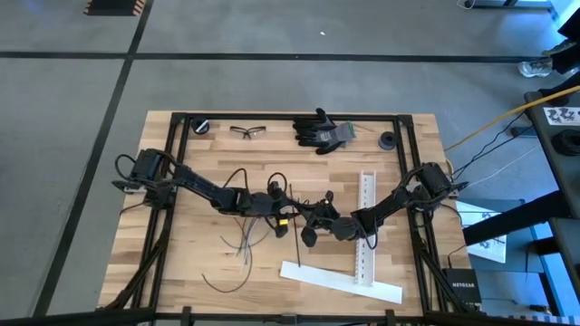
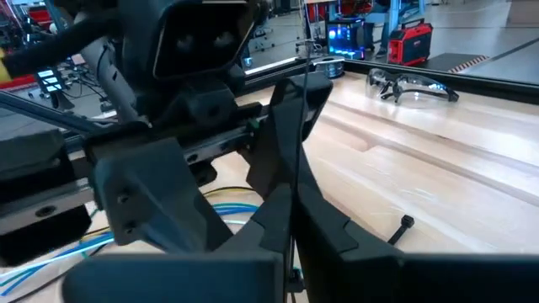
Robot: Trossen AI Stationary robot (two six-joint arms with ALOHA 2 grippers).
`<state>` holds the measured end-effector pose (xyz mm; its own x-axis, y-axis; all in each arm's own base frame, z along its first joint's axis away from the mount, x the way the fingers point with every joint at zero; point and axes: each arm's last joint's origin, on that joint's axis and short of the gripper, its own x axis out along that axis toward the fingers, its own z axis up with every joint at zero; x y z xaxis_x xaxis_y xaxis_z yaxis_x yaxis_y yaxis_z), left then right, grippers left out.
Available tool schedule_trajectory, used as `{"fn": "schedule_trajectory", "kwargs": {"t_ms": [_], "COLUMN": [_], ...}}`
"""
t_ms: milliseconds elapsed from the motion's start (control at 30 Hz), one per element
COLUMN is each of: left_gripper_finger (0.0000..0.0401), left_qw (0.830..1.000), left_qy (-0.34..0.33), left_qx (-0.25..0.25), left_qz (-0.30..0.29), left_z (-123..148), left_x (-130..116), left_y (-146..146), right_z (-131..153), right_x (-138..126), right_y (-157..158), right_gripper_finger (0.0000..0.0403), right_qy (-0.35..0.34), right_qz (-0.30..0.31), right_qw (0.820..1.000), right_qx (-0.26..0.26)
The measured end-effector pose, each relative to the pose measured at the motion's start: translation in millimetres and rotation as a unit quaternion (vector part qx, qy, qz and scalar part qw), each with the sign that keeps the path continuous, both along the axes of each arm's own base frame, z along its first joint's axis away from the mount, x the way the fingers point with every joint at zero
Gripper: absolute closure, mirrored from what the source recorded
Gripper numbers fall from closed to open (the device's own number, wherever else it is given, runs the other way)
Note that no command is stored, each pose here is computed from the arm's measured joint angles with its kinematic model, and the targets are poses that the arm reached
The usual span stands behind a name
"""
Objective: Ziptie cables
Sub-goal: Wrap the cable wires with the black zip tie
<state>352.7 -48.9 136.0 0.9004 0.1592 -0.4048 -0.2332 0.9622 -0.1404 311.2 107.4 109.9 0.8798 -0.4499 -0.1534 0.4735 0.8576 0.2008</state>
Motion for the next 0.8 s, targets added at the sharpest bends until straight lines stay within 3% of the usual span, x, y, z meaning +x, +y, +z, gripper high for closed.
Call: {"fn": "schedule_trajectory", "kwargs": {"t_ms": [133,333,433,633,800], "left_gripper_finger": [0.0283,0.0390,0.0397,0.0401,0.0401], "left_qw": [1.000,1.000,1.000,0.995,0.996], "left_qy": [-0.006,0.009,0.014,0.102,0.085], "left_qx": [-0.003,0.008,0.003,-0.002,-0.001], "left_qz": [0.010,0.005,0.006,0.003,-0.002], "left_z": [-4,-5,-7,-30,-23], "left_x": [4,4,4,-6,-5], "left_y": [3,1,-2,-10,-11], "right_z": [0,6,18,36,33], "right_x": [0,0,-7,-36,-47], "right_y": [0,-2,-5,-20,-24], "right_gripper_finger": [0.0403,0.0403,0.0403,0.0403,0.0403], "right_qy": [-0.002,-0.005,-0.015,-0.021,-0.009], "right_qz": [-0.002,-0.042,-0.082,-0.149,-0.119], "right_qw": [1.000,0.999,0.996,0.987,0.991], "right_qx": [0.000,-0.016,-0.031,-0.052,-0.054]}}
